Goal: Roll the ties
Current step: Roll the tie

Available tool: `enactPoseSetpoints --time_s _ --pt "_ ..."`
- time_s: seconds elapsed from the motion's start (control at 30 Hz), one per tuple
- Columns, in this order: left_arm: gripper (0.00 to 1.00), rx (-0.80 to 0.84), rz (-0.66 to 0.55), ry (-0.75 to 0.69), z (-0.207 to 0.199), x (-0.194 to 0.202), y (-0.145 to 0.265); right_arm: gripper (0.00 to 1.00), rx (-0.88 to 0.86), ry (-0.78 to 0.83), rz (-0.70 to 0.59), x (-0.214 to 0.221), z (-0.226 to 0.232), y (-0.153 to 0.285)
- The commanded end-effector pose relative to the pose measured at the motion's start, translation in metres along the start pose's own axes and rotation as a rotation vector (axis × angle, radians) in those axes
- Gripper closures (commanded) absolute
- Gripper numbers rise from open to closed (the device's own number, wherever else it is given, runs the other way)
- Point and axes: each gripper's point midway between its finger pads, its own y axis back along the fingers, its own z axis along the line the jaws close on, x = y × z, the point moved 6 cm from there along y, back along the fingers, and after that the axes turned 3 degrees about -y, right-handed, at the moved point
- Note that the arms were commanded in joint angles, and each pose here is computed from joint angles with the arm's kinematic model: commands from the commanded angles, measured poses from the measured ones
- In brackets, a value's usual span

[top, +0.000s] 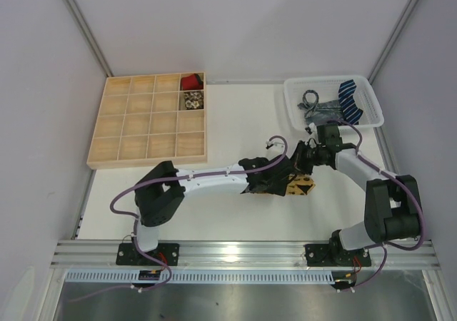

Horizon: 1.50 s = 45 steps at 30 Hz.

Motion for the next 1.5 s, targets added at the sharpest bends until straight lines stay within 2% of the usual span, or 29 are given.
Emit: enactPoseSetpoints --time_s 0.0,0.13,0.4,0.53,0.6,0.73,0.83,1.1,1.23,1.47 --pt "0.28 0.114 -0.114 0.04 -0.007 -0.026 0.024 1.0 -0.085 0.054 0.086 0.01 0.018 -0.002" --pt "0.28 0.142 -0.14 0.045 -0.007 -0.03 0.03 1.0 -0.121 0.067 0.141 0.019 0.028 -0.013" --pt "0.28 0.19 -0.208 0.053 -0.003 -0.043 0.056 1.0 -0.094 0.07 0.154 0.022 0.023 -0.023" --pt "0.27 0.178 -0.24 0.11 0.032 -0.055 0.072 1.0 -0.073 0.056 0.162 0.023 0.013 -0.03" --pt "0.28 0.231 -0.249 0.137 0.044 -0.062 0.083 1.0 -0.062 0.051 0.161 0.025 0.008 -0.033" --pt "0.31 0.232 -0.216 0.17 0.081 -0.073 0.074 1.0 -0.021 0.051 0.149 0.025 0.0 -0.035" --pt "0.33 0.234 -0.145 0.142 0.088 -0.076 0.056 1.0 0.02 0.053 0.149 0.026 -0.007 -0.035" --pt "0.37 0.252 -0.01 0.119 0.077 -0.077 0.004 1.0 0.062 0.092 0.128 0.026 -0.005 -0.028" --pt "0.37 0.279 0.002 0.113 0.072 -0.085 -0.013 1.0 0.062 0.128 0.102 0.026 0.011 -0.021" --pt "0.39 0.259 0.017 0.122 0.078 -0.087 -0.024 1.0 0.108 0.203 -0.031 0.036 0.029 -0.014"
